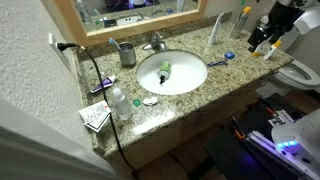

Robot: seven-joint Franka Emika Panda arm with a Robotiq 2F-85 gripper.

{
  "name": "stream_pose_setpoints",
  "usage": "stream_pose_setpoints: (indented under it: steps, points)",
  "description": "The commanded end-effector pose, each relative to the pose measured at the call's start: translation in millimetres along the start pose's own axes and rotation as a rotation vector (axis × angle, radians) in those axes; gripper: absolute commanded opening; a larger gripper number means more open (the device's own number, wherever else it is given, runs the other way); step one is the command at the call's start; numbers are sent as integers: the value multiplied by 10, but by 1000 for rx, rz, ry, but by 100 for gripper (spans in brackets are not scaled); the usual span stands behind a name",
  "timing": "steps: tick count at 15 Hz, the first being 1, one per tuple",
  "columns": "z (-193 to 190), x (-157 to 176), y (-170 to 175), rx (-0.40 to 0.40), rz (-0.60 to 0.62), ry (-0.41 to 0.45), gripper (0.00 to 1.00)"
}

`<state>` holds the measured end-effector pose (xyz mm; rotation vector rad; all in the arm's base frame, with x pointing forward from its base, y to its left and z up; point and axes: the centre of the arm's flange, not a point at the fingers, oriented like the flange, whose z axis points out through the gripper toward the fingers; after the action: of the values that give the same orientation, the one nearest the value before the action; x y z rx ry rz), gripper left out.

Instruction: Move the purple tube of toothpaste to the right side of the counter

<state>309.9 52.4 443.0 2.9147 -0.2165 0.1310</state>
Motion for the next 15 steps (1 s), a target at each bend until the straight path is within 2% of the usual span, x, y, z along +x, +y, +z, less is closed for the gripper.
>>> stream_pose_setpoints:
  steps: [1,10,11,13,15]
  points:
    - [0,0,0,0,0,0,100]
    - [0,0,0,0,0,0,100]
    - [91,22,3,-42,53,-22,100]
    - [343,198,-311,-5,37,-105,100]
    - [356,327,-826,139,-19,-138,100]
